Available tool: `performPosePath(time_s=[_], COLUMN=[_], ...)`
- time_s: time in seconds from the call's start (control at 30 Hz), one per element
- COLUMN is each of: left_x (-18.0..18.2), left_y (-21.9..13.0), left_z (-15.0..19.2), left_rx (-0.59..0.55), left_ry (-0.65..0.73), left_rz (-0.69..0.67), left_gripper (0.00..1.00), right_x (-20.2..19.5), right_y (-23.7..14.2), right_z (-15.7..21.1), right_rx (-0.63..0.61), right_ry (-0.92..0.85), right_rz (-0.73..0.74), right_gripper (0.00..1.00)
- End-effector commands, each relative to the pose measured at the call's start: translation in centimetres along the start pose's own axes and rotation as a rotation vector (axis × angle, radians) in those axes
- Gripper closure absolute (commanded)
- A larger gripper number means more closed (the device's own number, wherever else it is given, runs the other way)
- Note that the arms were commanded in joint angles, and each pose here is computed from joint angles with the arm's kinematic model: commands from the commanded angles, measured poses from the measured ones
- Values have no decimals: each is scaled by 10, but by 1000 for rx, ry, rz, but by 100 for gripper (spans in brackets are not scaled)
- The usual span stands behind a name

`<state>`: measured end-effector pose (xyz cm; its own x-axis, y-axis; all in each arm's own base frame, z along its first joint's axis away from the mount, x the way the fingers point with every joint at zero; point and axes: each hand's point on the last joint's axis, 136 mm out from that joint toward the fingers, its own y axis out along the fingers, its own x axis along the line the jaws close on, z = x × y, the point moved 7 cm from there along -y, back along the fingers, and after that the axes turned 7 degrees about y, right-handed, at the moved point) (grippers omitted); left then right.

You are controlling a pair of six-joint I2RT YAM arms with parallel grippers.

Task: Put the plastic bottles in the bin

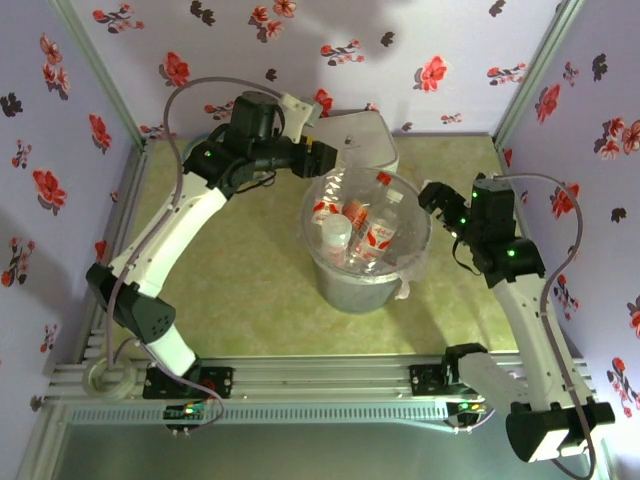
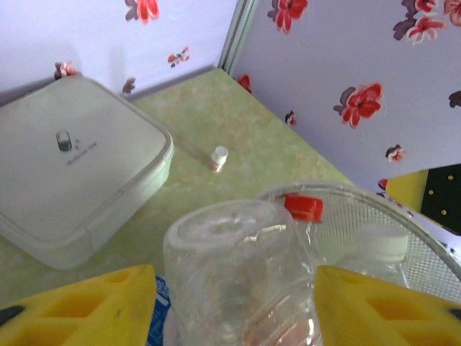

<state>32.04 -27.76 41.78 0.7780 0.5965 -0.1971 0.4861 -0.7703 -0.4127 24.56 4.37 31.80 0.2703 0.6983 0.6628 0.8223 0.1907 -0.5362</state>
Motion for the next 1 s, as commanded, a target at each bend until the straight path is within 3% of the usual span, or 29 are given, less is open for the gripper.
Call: performPosePath(time_s=[0.0, 0.23, 0.63, 0.77, 0.97], left_x=[8, -7, -11, -13, -12], left_y=[13, 44, 65, 75, 70], left_z=[-16, 15, 51, 51, 42], left_rx=[-70, 56, 131, 124, 95], left_ry=[-17, -11, -64, -77, -69], left_rz=[-27, 60, 112, 143, 155], left_gripper=[46, 59, 62, 58, 45], right_x=[1, 2, 12, 20, 24], right_y=[2, 3, 12, 16, 18], right_z=[-1, -2, -1, 0, 0], right_rx=[-4, -5, 35, 68, 88], right_ry=[13, 15, 42, 53, 55], right_rz=[-22, -23, -94, -151, -177], right_gripper=[7, 7, 7, 7, 7])
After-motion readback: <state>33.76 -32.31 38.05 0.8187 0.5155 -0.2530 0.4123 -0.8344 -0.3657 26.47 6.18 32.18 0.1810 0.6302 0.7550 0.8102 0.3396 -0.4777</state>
